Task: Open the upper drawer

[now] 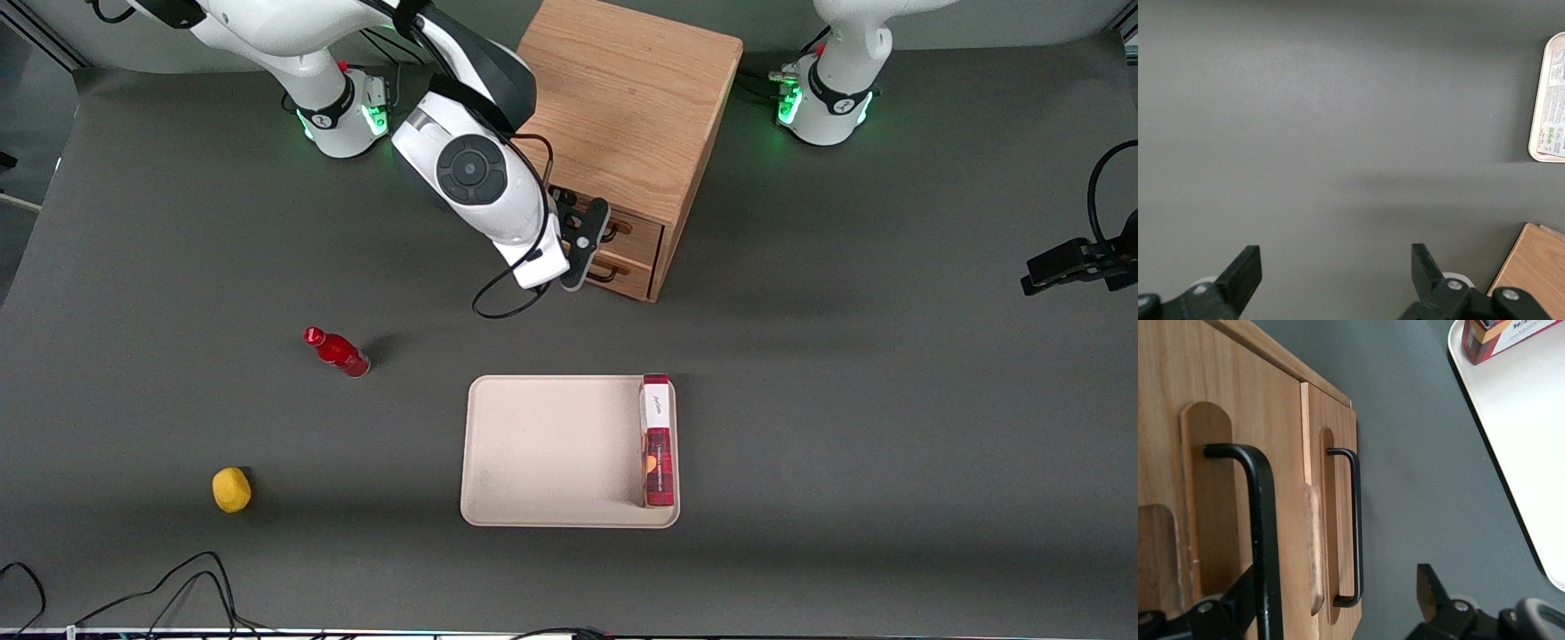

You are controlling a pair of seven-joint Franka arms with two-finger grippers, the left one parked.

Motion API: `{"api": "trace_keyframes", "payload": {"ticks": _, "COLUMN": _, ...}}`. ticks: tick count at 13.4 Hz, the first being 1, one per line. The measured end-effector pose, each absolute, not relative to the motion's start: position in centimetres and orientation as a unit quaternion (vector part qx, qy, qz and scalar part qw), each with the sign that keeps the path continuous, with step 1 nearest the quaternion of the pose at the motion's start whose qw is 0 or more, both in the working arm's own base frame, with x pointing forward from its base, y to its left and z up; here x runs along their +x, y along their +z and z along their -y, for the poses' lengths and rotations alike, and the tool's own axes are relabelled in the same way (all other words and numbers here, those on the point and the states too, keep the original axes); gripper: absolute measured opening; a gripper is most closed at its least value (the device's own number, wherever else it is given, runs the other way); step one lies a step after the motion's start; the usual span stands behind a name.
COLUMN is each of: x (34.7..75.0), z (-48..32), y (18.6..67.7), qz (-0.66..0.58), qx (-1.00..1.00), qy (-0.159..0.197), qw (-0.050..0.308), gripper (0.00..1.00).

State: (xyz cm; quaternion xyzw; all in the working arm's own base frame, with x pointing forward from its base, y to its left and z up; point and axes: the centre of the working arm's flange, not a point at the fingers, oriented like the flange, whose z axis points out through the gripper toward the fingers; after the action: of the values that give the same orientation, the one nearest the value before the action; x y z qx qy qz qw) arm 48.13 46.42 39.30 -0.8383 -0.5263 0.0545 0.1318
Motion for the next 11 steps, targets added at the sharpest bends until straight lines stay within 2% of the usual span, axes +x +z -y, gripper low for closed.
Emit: {"api": "trace_keyframes", "payload": {"ticks": 11, "x": 48.37, "z": -46.28, "y": 38.84, "qz": 0.523, "qx": -0.841, "qy": 0.047, "qw": 0.132, "gripper": 1.0}}
